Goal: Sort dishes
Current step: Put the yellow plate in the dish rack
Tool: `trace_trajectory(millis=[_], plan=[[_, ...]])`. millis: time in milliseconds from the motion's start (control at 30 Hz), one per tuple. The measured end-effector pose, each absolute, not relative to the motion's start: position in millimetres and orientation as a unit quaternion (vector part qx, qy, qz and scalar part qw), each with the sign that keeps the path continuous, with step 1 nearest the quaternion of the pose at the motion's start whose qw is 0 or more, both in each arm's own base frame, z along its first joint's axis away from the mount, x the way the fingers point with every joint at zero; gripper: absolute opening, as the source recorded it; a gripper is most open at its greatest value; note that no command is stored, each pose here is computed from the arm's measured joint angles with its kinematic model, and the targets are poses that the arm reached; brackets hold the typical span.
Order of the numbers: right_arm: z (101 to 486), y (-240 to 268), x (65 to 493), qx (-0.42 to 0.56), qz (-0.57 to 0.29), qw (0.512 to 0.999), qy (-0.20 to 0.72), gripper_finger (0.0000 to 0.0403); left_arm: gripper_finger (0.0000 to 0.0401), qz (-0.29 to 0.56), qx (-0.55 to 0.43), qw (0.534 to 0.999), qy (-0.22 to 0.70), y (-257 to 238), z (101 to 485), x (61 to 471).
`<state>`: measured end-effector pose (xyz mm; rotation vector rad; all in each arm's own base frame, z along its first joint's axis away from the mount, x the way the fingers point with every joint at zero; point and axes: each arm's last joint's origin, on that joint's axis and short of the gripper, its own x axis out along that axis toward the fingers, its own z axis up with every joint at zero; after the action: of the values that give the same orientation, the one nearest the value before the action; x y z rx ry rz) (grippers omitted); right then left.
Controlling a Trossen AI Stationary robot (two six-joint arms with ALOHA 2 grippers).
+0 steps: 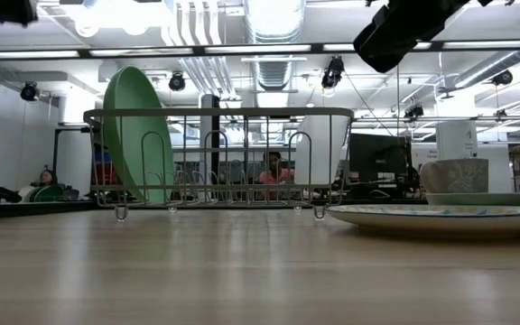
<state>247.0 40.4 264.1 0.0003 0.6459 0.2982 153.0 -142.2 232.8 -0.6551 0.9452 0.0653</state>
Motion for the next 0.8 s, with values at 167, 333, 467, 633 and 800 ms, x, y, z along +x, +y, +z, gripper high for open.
trace_trajectory(millis=[167,333,467,633,800], plan=[[258,51,244,-0.001,0.114,0.938,0.328,0.0001,0.0,0.059,-0.295,0.806,0.51,-149,212,157],[258,66,240,0.006,0.112,0.938,0.329,0.0001,0.0,0.081,-0.262,0.778,0.565,-159,187,163],[258,79,237,0.006,0.108,0.938,0.328,0.0002,0.0,0.096,-0.236,0.763,0.594,-166,168,166],[258,90,232,0.005,0.094,0.941,0.325,0.0002,0.0,0.099,-0.229,0.76,0.6,-174,153,171],[259,99,229,0.004,0.084,0.944,0.32,0.0002,0.0,0.085,-0.234,0.772,0.585,-181,146,179]])
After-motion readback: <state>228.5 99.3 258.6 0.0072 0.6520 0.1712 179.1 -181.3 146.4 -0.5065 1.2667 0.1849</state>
